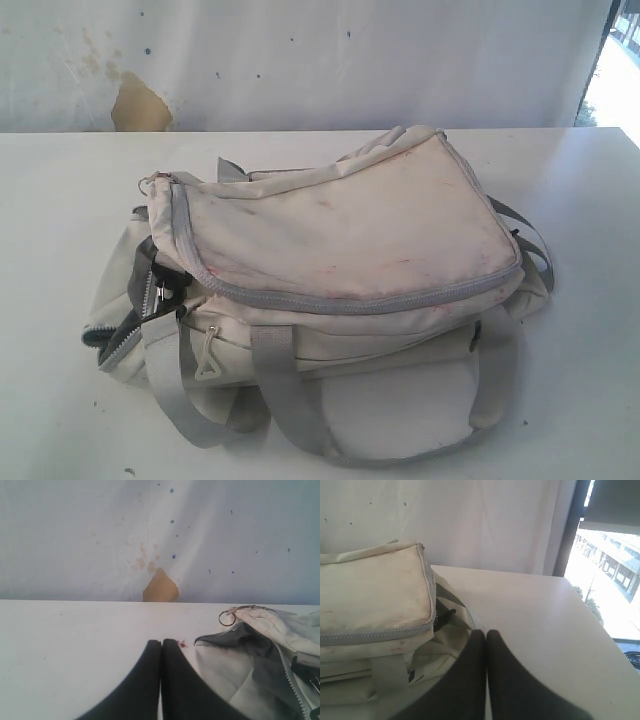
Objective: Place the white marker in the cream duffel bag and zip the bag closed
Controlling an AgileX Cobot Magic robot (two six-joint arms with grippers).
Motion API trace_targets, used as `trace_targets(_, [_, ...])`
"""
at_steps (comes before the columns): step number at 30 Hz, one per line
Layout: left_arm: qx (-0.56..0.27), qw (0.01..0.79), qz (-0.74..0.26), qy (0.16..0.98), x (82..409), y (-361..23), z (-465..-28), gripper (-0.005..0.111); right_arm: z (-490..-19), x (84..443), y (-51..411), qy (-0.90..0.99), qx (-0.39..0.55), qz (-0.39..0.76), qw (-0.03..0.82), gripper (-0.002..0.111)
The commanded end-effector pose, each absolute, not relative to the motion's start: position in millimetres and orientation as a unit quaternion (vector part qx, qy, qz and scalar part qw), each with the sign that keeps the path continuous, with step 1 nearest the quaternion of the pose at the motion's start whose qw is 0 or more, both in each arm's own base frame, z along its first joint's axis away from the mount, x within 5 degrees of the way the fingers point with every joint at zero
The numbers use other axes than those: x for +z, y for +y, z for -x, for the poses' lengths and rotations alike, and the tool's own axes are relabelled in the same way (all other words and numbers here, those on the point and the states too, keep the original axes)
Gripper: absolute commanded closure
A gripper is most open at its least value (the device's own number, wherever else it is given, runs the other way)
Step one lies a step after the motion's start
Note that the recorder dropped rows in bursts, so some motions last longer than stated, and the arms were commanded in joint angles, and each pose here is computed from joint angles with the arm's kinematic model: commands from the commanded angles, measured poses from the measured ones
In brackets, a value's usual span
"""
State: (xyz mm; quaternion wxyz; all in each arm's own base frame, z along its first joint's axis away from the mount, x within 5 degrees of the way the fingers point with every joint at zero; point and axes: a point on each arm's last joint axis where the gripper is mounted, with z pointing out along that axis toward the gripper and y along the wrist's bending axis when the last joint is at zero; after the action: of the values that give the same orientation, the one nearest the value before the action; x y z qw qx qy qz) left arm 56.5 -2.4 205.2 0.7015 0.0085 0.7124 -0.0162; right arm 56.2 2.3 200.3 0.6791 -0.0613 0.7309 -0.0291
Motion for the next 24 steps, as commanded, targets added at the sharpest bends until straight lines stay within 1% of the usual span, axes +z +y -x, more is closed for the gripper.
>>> trace_targets(1, [-0.015,0.699,-0.01,0.715,203.2,-2.5,-56.4,0.107,-56.1,197.8,2.5,0.733,-0.026,0.06,0.677,0.108])
trace_targets(8, [-0.021,0.694,0.004,0.72,202.0,-1.4,-56.4,0.107,-56.1,197.8,2.5,0.733,-0.026,0.06,0.677,0.108])
trace_targets(24, [-0.019,0.695,0.003,0.718,202.3,-1.4,-56.4,0.107,-56.1,197.8,2.5,0.733,-0.026,0.06,0.677,0.108])
